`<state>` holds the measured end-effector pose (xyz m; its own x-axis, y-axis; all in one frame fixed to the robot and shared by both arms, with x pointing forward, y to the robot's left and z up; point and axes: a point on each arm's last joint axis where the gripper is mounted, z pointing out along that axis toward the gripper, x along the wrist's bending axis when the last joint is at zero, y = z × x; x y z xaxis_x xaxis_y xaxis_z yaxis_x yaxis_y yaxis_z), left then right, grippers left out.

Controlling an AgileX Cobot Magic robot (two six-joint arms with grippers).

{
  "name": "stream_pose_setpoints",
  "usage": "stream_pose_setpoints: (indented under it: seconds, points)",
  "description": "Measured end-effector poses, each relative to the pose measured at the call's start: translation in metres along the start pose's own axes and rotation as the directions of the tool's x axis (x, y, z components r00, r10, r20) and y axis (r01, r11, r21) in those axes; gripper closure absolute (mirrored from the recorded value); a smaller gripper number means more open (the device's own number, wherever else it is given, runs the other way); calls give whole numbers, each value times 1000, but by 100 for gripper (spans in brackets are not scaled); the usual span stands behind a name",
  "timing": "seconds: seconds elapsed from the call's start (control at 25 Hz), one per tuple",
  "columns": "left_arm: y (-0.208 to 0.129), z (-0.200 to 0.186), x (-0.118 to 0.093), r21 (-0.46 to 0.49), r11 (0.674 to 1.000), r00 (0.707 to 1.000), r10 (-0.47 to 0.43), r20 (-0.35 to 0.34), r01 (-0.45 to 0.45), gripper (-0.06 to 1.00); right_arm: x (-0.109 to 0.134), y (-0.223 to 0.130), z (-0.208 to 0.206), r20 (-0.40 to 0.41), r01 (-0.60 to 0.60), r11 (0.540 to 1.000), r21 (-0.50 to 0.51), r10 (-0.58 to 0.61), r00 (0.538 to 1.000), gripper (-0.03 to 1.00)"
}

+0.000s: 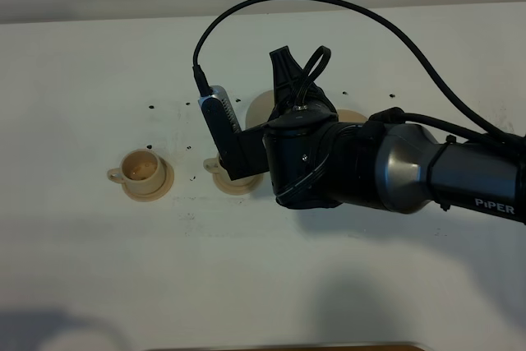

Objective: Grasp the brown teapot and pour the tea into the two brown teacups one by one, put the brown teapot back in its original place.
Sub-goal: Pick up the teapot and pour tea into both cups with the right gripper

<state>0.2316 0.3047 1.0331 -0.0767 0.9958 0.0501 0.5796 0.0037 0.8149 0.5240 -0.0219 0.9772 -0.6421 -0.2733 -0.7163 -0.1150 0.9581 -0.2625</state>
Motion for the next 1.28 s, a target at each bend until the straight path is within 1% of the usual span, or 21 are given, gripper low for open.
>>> stream_pose_setpoints:
  seconds: [0.32,0.52,0.72,0.8,0.92,1.0,1.08,1.16,1.28]
  points:
    - [0,0,0,0,1000,1000,4,0,-4,46,1,0,0,-6,-12,1000,-1,12,1000,86]
    - [0,0,0,0,1000,1000,3,0,-3,46,3,1,0,-32,-114,994,-5,113,993,86]
    - [0,0,0,0,1000,1000,3,0,-3,46,6,2,0,-68,-251,968,-1,250,966,86]
    - [0,0,0,0,1000,1000,2,0,-2,46,8,2,-1,-97,-317,948,5,316,944,86]
    - [0,0,0,0,1000,1000,2,0,-2,46,10,2,-1,-120,-409,912,27,409,905,86]
    - [0,0,0,0,1000,1000,1,0,-1,46,6,1,-4,-116,-458,887,54,461,880,86]
    - [0,0,0,0,1000,1000,1,0,-1,46,-4,-1,-10,-109,-506,859,73,511,852,86]
    - [0,0,0,0,1000,1000,1,0,-1,46,-12,-4,-20,-126,-567,820,83,573,810,86]
    - [0,0,0,0,1000,1000,1,0,-1,46,-16,-8,-34,-196,-653,750,105,660,726,86]
